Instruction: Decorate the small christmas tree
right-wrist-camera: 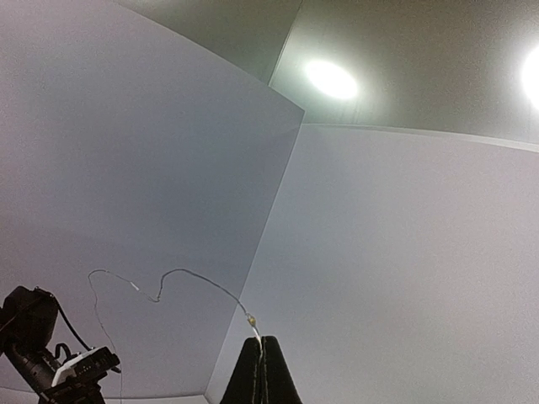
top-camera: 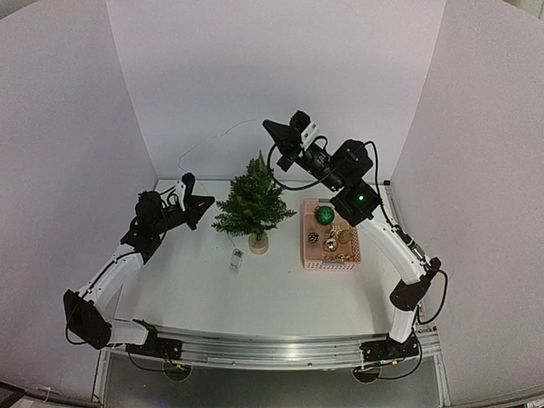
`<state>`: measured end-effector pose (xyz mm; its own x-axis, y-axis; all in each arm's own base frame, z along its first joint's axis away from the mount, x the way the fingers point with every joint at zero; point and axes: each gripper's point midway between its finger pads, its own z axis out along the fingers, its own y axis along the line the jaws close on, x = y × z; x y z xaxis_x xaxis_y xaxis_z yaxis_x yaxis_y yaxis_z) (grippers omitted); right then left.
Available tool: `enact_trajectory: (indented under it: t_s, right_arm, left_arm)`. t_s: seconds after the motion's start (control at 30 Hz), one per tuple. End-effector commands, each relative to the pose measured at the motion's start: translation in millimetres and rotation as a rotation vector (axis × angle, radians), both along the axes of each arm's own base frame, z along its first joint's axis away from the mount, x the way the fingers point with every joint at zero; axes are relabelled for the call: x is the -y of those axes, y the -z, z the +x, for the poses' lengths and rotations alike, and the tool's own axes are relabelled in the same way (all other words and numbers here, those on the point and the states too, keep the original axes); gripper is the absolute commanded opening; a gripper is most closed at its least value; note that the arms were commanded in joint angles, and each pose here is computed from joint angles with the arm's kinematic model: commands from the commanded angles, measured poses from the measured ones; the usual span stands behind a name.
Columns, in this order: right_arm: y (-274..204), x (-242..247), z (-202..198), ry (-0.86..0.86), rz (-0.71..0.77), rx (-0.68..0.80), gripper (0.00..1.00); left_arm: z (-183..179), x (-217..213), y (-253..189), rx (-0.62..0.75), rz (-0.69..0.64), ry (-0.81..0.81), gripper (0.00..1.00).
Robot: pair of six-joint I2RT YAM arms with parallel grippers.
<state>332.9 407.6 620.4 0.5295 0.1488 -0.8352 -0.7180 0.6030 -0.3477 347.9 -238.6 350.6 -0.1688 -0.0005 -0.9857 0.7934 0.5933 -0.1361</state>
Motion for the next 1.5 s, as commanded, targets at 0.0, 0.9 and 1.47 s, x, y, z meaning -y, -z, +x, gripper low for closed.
enact_trajectory:
  t_s: [0.0, 0.9, 1.47]
  right_arm:
    - [0, -1, -1, -0.017, 0.005, -0.006, 0.0]
    - [4, -3, 5, -0.001, -0.009, -0.004, 0.0]
    - [23, 30, 76, 0.146, 0.016, -0.094, 0.0]
  left_arm:
    - [-2, 0, -15, 0.034, -0.034, 0.027, 0.0]
    - [-33, -8, -32, -0.017, -0.022, 0.185, 0.0]
    - [30, 4, -14, 0.023, -0.003, 0.142, 0.0]
